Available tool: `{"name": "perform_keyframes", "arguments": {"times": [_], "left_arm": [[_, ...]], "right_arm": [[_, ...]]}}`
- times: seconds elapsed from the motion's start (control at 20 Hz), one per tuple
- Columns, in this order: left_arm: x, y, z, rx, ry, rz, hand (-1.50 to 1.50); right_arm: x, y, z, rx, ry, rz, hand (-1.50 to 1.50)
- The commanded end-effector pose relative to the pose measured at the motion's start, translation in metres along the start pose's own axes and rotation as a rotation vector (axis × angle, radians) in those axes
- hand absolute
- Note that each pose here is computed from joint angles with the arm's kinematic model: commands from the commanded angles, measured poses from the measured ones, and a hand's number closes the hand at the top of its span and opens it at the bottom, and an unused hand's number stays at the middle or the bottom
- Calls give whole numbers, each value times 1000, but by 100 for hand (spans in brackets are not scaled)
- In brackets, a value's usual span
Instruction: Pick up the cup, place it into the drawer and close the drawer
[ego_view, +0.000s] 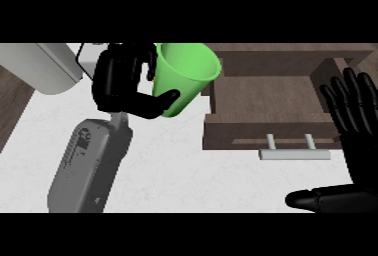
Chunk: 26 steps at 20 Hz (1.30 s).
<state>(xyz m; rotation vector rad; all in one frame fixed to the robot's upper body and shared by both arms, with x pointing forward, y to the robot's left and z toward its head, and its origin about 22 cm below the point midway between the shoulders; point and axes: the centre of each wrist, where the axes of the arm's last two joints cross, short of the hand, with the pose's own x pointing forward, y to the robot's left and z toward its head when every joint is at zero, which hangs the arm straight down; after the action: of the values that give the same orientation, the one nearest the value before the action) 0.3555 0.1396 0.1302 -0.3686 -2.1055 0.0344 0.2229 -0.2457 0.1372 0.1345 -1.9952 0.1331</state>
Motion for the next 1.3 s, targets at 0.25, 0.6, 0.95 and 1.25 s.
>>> {"name": "perform_keyframes", "arguments": {"times": [0.25, 0.6, 0.95, 1.25], "left_arm": [[-1, -36, -61, -29, 16, -63, 150], [-7, -74, -75, -43, 73, -124, 150], [-27, -80, -82, -25, 130, -131, 150], [-31, -99, -100, 0, 159, -171, 150]], "right_arm": [[-2, 1, 6, 16, 10, 3, -150], [-2, -6, -2, -3, 4, 1, -150], [-12, -9, 12, 11, -8, -13, -150], [-8, -2, -4, 10, -6, -6, -150]]}}
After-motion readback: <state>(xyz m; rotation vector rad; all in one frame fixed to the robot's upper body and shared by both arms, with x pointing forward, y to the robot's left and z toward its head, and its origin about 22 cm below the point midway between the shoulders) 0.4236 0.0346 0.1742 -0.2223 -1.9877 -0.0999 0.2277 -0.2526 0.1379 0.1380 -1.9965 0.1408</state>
